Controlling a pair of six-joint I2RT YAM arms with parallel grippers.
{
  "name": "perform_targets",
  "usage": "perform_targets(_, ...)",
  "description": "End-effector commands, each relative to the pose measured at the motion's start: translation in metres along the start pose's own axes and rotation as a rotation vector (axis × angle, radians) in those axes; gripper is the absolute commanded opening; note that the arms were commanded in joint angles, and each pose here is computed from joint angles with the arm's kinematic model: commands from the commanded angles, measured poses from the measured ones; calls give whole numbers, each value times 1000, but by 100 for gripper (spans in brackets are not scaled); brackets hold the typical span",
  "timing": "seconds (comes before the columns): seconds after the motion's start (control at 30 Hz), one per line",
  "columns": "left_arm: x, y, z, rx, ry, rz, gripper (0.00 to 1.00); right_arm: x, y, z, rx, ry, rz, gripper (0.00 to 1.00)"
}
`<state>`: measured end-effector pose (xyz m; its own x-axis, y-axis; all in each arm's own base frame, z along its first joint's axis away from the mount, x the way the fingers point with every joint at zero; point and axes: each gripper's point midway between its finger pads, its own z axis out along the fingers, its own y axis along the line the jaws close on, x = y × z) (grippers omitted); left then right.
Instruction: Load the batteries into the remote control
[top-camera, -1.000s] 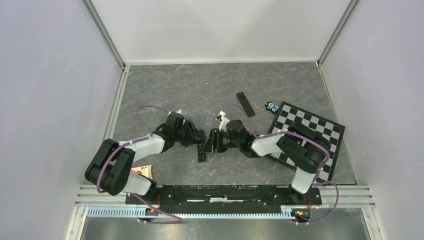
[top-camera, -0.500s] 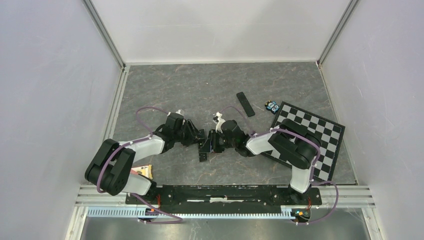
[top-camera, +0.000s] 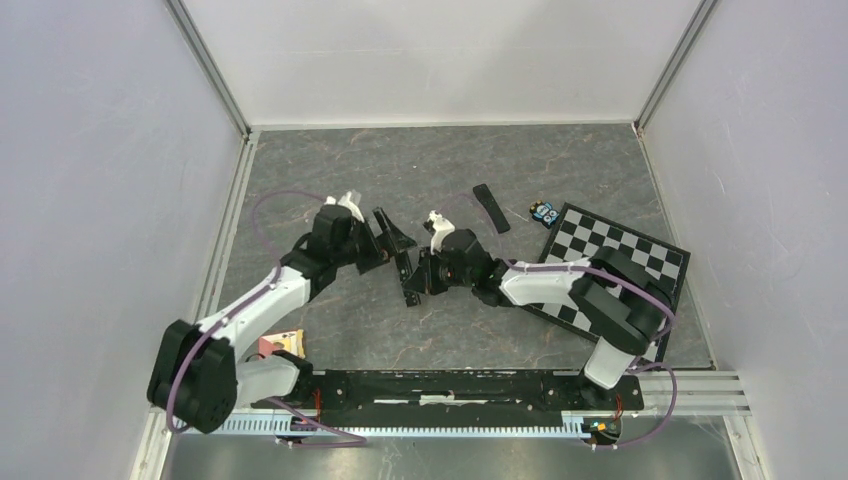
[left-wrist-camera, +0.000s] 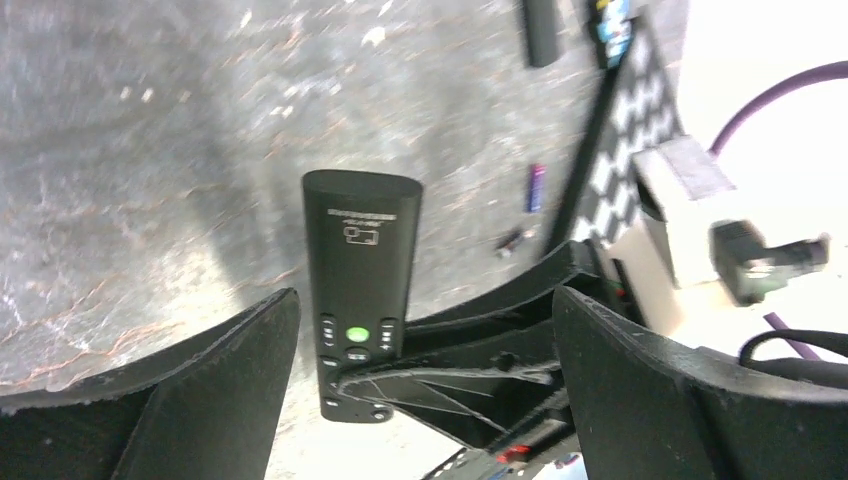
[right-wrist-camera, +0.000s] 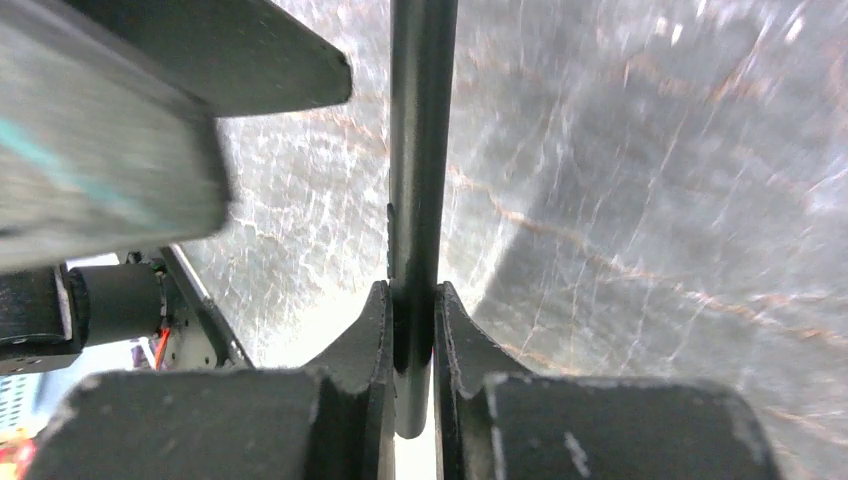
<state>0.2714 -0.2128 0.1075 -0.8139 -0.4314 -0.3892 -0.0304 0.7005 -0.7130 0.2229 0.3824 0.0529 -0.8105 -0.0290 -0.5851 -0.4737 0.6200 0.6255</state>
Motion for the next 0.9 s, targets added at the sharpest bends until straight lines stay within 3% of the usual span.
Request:
perform_targets(0.0,-33,-46,-37,93,-68,126,100,-56,7,-20,100,-128,-261,0)
perform_targets(0.33,-70,-83,-82,197,-150,63,100,-121,-6,-74,304,-360,-790,0)
perform_targets(0.5,-69,-93,-88,252,-130,15,100,-152,-16,-112,470,-549,-999,0)
perform_targets(0.6,-63,-104,-91,322,-87,-12,100,-164,-11,-124,528,-599,-1141,0)
perform_targets(0.7,-63,-119,-95,403,-68,-30,100,-170,-2,-126,529,-601,-1263,0)
perform_targets(0.87,-61,-116,-86,397,-41,-49,100,-171,32,-124,401,-655,-1395,0)
